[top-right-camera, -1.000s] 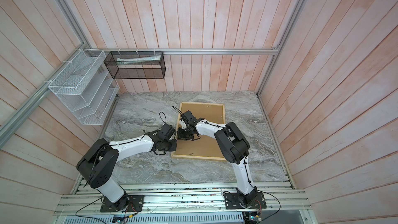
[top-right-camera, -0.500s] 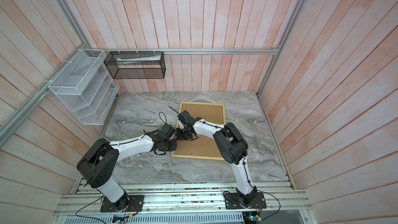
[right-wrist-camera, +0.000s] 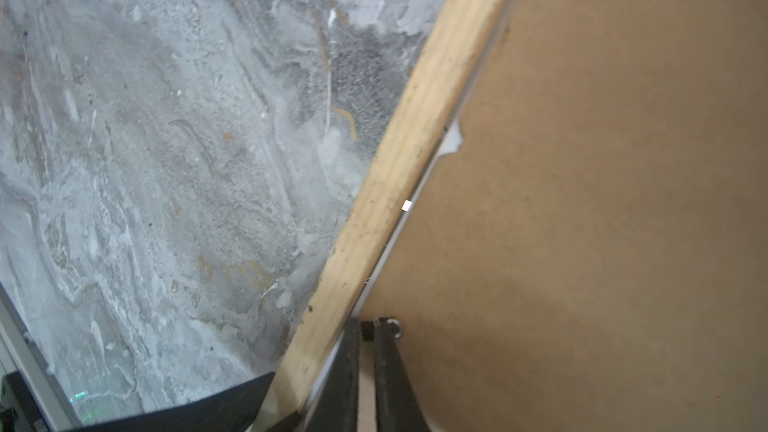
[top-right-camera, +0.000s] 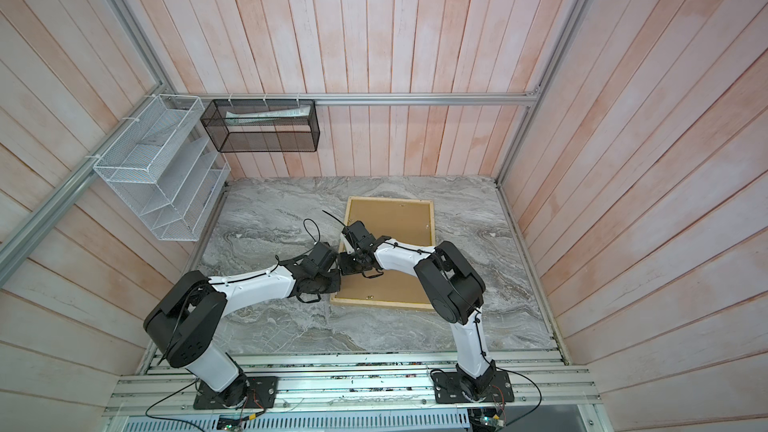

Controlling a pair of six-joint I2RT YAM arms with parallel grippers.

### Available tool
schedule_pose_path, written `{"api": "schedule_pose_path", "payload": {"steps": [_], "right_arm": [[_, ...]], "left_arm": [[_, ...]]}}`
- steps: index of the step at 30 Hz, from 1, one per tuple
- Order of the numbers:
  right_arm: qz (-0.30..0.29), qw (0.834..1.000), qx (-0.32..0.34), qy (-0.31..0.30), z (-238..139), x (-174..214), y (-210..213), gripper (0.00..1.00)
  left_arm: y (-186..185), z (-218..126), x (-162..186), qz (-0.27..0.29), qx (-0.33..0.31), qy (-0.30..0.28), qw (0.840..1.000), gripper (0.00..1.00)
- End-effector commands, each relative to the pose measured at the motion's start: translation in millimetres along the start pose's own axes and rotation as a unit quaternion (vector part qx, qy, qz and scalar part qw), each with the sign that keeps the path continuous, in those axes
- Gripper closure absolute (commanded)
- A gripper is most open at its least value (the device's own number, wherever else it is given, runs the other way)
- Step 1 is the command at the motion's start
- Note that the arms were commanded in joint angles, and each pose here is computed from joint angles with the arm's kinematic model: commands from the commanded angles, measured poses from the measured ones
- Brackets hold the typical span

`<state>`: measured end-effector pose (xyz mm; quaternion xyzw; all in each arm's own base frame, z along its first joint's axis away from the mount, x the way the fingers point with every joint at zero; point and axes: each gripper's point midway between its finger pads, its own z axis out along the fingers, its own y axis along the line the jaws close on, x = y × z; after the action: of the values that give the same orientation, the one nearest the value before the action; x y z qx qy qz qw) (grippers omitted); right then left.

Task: Put the photo into the frame

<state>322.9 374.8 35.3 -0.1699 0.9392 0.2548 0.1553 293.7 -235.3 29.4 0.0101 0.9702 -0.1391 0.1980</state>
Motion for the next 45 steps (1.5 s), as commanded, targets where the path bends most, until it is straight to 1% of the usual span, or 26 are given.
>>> {"api": "schedule_pose_path", "payload": {"steps": [1,7,13,21,29,33,40,45], "right_arm": [[0.012,0.995,0.027,0.092,20.7,50.4,-16.3,0.96],[0.015,0.996,0.018,0.085,10.1,48.4,-10.6,1.0],[0.016,0.997,0.005,0.079,1.8,44.7,-2.9,1.0],[0.019,0.997,0.005,0.068,-3.5,39.8,-2.0,1.0],[0.049,0.998,0.018,0.03,-2.8,13.5,-27.7,1.0],[0.047,0.999,-0.002,0.016,-5.0,-0.4,-27.2,1.0],[0.056,0.998,-0.015,0.011,-6.3,-6.4,-31.4,1.0],[0.047,0.998,-0.044,0.01,-11.1,-8.4,-19.0,1.0]], "left_arm": [[-9.4,20.6,3.5,-0.021,0.027,-0.007,0.999,0.87],[-8.3,19.9,5.7,-0.021,0.027,-0.006,0.999,0.87],[-10.2,20.3,3.7,-0.019,0.029,-0.007,0.999,0.87],[-9.5,21.0,3.7,-0.016,0.025,-0.004,1.0,0.87],[-8.7,19.9,4.8,-0.015,0.024,-0.002,1.0,0.87],[-10.1,19.7,3.9,-0.014,0.025,-0.002,1.0,0.87],[-10.4,20.6,3.6,-0.012,0.024,0.0,1.0,0.87],[-10.0,22.6,5.0,-0.012,0.023,0.003,1.0,0.87]]}}
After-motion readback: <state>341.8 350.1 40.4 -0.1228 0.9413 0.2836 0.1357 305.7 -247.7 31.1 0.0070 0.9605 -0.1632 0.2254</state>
